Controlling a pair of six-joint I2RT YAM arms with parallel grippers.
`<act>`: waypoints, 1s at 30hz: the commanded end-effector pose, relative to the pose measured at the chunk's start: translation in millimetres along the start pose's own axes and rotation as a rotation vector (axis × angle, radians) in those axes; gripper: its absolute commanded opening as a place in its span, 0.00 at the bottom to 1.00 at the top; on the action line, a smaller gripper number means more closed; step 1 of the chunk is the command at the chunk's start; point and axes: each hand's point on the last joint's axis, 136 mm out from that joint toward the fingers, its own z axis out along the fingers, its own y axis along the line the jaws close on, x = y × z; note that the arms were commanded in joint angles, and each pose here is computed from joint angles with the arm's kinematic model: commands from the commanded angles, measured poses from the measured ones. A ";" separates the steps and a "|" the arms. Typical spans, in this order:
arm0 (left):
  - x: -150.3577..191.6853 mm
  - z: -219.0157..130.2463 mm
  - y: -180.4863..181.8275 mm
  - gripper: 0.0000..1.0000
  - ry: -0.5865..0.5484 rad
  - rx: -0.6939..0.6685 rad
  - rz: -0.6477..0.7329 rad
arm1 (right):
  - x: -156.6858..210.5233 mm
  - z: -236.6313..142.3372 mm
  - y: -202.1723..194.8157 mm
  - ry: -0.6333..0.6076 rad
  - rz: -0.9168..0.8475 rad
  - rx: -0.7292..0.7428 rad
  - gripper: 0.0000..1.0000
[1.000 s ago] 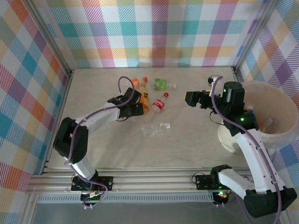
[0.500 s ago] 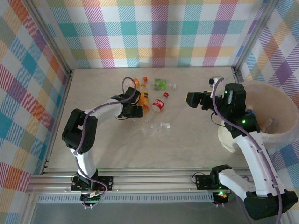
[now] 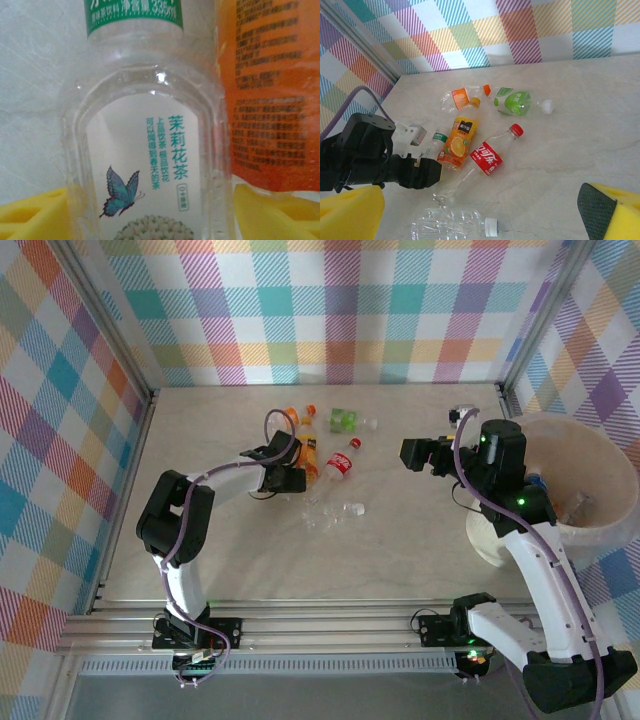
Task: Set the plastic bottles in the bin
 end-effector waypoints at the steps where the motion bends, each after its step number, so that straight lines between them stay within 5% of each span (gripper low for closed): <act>1: 3.8 4.0 5.8 0.76 -0.012 -0.005 0.006 | -6.0 -3.9 3.7 -0.044 -0.022 -0.013 1.00; 17: -2.6 -11.9 2.9 0.53 -0.086 0.035 0.016 | -9.2 3.6 11.0 -0.042 -0.019 -0.063 1.00; 25: -13.0 -53.4 -9.9 0.50 -0.207 0.153 -0.014 | -11.9 9.4 18.0 -0.062 -0.001 -0.119 1.00; 30: -22.4 -111.4 -43.0 0.49 -0.370 0.253 0.085 | -7.1 17.6 24.2 -0.033 0.032 -0.175 1.00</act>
